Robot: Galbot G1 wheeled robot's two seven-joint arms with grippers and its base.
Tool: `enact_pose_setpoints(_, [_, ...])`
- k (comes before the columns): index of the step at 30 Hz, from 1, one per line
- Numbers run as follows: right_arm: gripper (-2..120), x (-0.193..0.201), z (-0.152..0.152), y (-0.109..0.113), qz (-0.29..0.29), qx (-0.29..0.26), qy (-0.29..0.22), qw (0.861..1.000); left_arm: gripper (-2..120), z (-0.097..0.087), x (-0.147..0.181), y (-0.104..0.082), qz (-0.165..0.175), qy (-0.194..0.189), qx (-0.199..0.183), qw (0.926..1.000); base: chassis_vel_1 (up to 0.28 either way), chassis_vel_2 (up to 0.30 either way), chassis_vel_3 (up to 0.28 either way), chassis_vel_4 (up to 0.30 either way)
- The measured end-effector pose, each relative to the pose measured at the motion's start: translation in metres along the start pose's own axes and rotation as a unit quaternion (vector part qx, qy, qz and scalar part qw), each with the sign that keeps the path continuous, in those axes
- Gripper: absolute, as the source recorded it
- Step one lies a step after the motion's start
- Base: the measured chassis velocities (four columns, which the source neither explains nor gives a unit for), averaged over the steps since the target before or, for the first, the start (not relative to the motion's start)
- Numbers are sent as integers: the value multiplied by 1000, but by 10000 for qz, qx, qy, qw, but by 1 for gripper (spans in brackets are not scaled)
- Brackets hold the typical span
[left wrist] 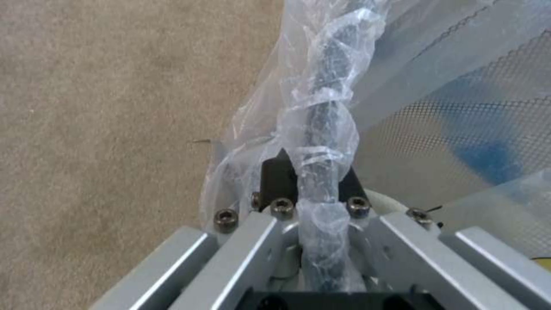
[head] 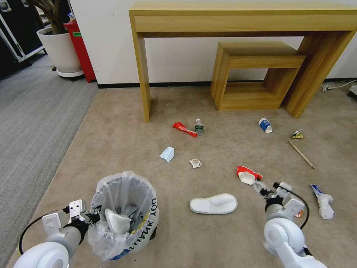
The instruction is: Pick up the trash bin and place the garbage on the floor into it.
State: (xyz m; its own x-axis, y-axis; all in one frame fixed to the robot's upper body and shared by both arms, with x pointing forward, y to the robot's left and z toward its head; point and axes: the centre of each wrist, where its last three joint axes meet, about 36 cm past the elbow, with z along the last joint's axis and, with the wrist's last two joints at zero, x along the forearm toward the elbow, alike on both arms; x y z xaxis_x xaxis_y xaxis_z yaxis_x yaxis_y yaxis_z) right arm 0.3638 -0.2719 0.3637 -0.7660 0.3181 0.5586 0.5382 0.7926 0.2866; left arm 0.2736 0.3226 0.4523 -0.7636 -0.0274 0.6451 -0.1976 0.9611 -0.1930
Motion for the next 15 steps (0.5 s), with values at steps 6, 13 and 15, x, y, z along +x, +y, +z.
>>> enact_pose_setpoints(6, [100, -16, 26, 33, 179, -322, 749, 9965, 0, 4, -2, 0, -28, 39, 49, 10000, 0, 0, 0, 0])
enact_pose_setpoints(13, [100, -35, 54, 46, 349, -291, 1067, 9933, 0, 8, -1, 1, -60, 74, 88, 9999, 0, 0, 0, 0])
enact_pose_setpoints(15, [100, -44, 64, 51, 392, -261, 1112, 9927, 0, 9, 0, 0, -71, 80, 96, 9999, 0, 0, 0, 0])
